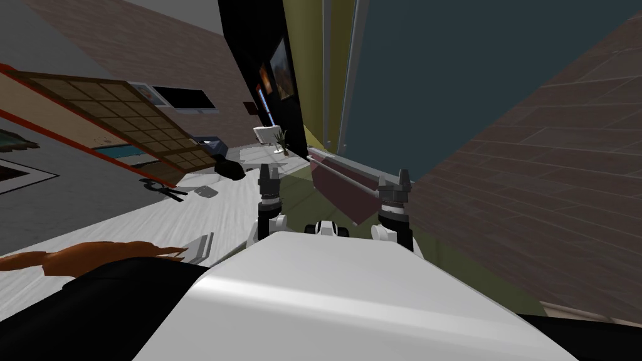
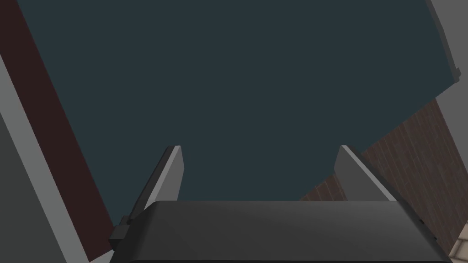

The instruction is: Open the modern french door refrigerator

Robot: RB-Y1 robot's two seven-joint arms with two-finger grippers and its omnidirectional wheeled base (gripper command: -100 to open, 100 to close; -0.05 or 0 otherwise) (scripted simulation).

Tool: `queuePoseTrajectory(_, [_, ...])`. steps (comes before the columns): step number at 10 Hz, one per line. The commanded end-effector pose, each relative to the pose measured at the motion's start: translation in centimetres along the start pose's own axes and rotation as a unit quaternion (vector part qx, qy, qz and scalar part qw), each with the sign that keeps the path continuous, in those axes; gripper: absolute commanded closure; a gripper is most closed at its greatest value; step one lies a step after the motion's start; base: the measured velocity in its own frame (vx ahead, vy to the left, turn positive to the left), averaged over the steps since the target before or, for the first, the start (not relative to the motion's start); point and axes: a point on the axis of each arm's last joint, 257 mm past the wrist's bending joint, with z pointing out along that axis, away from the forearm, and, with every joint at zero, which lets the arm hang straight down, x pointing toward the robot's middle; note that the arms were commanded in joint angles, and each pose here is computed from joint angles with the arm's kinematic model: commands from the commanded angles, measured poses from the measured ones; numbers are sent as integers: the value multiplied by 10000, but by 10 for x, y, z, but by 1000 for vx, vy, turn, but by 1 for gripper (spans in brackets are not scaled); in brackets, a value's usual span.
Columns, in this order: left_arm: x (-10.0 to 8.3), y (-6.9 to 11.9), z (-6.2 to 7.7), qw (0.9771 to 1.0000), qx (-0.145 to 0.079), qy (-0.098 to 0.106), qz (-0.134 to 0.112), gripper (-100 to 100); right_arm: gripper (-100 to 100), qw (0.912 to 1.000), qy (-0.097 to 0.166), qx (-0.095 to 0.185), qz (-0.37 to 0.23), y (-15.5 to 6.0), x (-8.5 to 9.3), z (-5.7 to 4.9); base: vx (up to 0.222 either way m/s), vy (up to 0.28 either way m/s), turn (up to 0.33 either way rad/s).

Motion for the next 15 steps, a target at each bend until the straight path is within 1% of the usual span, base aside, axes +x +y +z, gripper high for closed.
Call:
queuePoseTrajectory(1, [0,0,0,10000,-1,0,0,0,-100,9993,171,34,324,-5,5,-2,7,-7,-20])
queuePoseTrajectory(3, [0,0,0,10000,-1,0,0,0,-100,9967,307,76,753,-11,12,-3,11,-10,-72])
queuePoseTrajectory(6, [0,0,0,10000,-1,0,0,0,-100,9924,358,107,1176,-14,15,-4,11,-7,-35])
queuePoseTrajectory(7, [0,0,0,10000,-1,0,0,0,-100,9887,401,134,1438,-18,18,-5,11,-8,-61])
queuePoseTrajectory(8, [0,0,0,10000,-1,0,0,0,-100,9871,399,138,1545,-18,18,-5,10,-6,-42])
queuePoseTrajectory(9, [0,0,0,10000,-1,0,0,0,-100,9825,432,166,1804,-22,21,-6,10,-10,-85])
queuePoseTrajectory(10, [0,0,0,10000,-1,0,0,0,-100,9799,430,172,1939,-22,21,-6,10,-7,-38])
queuePoseTrajectory(11, [0,0,0,10000,-1,0,0,0,-100,9745,453,200,2190,-26,25,-7,13,-9,-87])
queuePoseTrajectory(12, [0,0,0,10000,-1,0,0,0,-100,9712,450,207,2330,-26,25,-7,12,-6,-43])
queuePoseTrajectory(13, [0,0,0,10000,-1,0,0,0,-100,9700,449,209,2382,-26,25,-7,7,-4,8])
queuePoseTrajectory(14, [0,0,0,10000,-1,0,0,0,-100,9618,460,242,2689,-31,28,-9,13,-10,-75])
queuePoseTrajectory(15, [0,0,0,10000,-1,0,0,0,-100,9582,457,248,2813,-31,28,-9,13,-8,-61])
